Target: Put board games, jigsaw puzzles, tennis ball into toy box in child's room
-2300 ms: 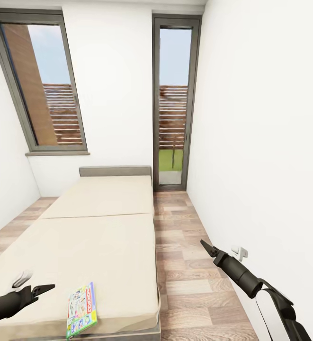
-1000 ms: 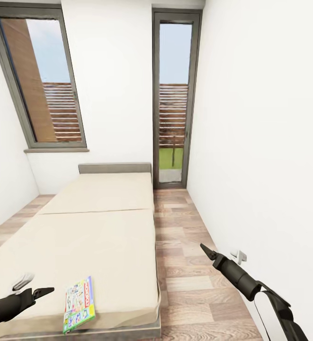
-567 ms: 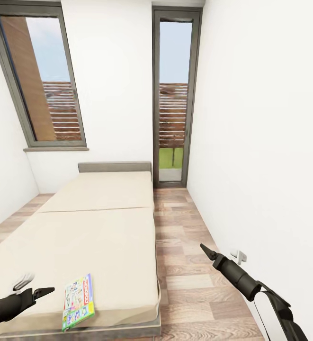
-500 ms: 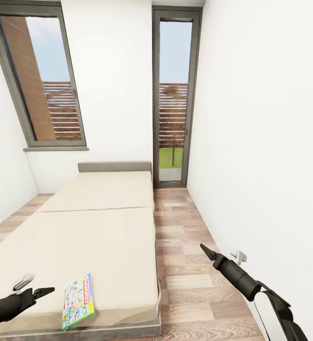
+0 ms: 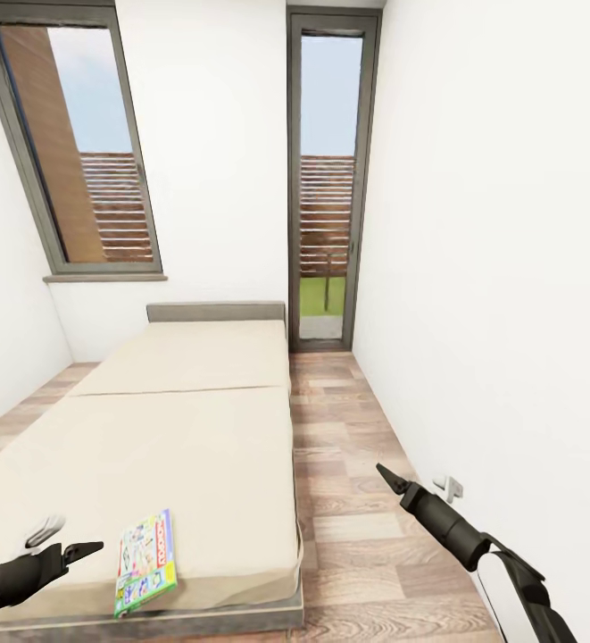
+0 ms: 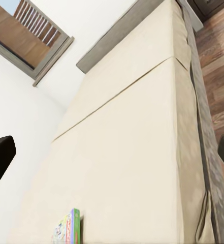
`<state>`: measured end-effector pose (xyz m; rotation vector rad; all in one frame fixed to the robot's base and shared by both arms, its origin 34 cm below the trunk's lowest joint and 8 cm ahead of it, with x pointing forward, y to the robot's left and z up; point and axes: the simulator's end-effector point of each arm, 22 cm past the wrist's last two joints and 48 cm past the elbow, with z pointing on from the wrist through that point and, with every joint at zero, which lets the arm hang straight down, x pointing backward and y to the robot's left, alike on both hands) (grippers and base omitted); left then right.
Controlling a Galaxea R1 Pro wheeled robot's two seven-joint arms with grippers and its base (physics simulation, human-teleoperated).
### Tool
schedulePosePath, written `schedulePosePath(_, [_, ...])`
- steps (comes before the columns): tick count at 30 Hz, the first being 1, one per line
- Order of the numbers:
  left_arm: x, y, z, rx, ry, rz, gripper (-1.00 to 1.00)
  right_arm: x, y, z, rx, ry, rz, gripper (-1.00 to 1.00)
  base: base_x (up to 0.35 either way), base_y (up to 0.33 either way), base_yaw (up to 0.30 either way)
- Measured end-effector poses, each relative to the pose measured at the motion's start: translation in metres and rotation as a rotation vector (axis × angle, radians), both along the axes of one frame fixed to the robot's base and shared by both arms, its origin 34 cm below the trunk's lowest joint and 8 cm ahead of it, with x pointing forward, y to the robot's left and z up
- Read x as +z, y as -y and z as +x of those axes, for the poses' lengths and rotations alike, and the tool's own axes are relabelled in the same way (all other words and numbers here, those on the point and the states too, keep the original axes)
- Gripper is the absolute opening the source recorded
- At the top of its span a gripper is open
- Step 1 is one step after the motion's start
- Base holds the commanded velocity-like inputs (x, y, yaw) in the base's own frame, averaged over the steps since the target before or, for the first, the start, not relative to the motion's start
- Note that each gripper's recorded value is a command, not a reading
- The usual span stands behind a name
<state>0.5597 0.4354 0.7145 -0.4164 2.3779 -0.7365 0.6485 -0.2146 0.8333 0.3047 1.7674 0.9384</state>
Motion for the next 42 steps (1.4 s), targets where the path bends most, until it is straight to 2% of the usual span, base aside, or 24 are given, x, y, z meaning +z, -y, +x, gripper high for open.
schedulePosePath(42, [-0.080, 0.006, -0.006, -0.015, 0.025, 0.011, 1.00, -0.080, 0.001, -0.009, -0.003, -0.002, 0.012, 1.00, 0.000, 0.000, 0.000])
